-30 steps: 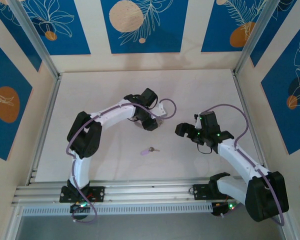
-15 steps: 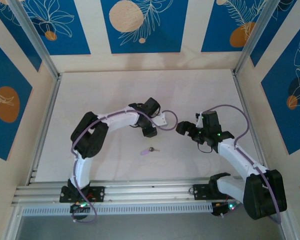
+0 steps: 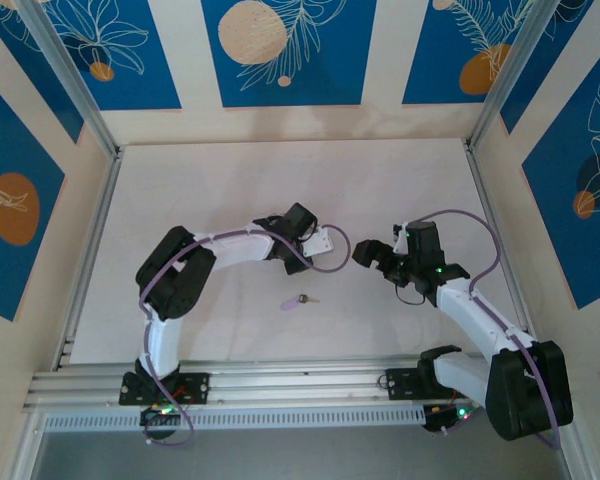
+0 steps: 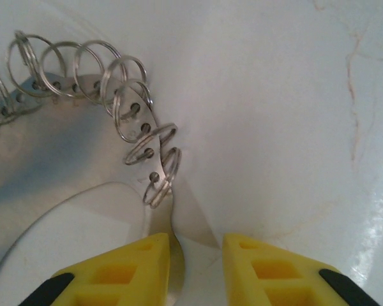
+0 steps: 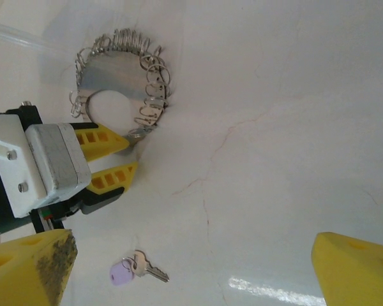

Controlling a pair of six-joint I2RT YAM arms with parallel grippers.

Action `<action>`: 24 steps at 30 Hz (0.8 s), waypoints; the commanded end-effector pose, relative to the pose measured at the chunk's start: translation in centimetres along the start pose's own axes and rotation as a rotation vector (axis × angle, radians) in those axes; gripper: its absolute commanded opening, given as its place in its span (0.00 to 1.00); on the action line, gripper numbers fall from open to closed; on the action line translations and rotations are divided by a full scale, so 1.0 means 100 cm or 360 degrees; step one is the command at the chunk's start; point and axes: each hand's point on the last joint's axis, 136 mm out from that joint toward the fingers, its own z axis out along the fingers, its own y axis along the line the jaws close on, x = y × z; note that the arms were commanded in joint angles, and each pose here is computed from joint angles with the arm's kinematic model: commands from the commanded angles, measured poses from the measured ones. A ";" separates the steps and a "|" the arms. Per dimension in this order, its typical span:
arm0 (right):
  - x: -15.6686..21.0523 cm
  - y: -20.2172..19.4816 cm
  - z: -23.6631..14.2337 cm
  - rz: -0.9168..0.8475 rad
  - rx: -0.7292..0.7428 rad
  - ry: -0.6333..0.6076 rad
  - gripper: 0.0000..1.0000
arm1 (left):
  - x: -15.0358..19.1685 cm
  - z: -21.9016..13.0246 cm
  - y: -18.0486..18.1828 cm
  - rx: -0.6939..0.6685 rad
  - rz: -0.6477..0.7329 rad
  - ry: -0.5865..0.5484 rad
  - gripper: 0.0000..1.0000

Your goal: Put the keys on the keyring

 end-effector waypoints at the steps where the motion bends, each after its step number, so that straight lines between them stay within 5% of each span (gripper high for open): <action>1: 0.000 0.004 -0.001 0.0025 -0.0066 -0.0013 0.95 | -0.016 -0.012 0.005 -0.0087 0.0045 -0.0103 0.28; 9: -0.005 0.003 0.000 0.0013 -0.0072 -0.0028 0.95 | -0.026 -0.022 0.006 -0.0202 0.0196 -0.0333 0.23; 24: -0.014 0.001 0.015 0.0026 -0.0098 0.0015 0.95 | -0.034 -0.017 0.003 -0.0148 0.0134 -0.0396 0.15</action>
